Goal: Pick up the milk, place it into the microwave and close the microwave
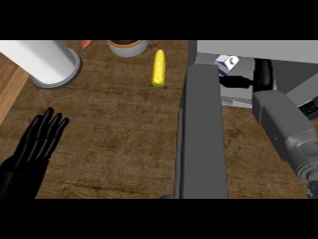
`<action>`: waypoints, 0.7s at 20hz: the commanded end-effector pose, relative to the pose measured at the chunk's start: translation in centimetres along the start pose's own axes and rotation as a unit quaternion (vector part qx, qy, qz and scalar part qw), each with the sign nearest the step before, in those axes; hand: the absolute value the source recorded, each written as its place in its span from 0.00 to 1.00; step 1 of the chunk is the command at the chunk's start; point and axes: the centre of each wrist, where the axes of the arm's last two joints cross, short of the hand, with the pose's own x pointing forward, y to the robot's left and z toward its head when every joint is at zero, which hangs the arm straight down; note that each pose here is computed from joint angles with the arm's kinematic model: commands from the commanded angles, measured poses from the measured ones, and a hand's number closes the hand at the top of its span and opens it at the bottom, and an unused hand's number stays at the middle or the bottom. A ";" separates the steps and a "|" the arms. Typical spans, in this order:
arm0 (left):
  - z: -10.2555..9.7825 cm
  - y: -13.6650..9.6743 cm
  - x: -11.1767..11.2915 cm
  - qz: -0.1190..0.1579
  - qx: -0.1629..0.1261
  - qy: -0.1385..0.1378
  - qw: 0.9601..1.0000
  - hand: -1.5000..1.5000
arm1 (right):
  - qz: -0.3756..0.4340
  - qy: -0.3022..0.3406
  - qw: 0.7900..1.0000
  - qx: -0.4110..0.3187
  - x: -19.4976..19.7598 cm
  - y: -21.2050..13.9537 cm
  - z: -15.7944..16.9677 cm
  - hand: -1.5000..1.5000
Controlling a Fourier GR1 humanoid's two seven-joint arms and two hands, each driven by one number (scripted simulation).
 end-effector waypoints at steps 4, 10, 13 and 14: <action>-0.2 0.1 -0.1 -0.002 -0.013 0.008 1.000 0.00 | -0.034 -0.003 0.999 0.007 -1.6 0.8 1.9 0.00; -1.0 -0.9 -0.9 0.005 -0.034 0.030 0.999 0.00 | -0.089 0.000 0.995 0.043 -2.7 0.8 3.1 0.00; -1.0 -0.7 -2.6 0.016 -0.054 0.043 0.997 0.00 | -0.127 0.005 0.991 0.052 -2.9 2.3 4.2 0.00; -2.3 -1.7 -2.6 0.027 -0.068 0.041 0.996 0.00 | -0.121 -0.002 0.991 0.059 -4.2 2.4 5.9 0.00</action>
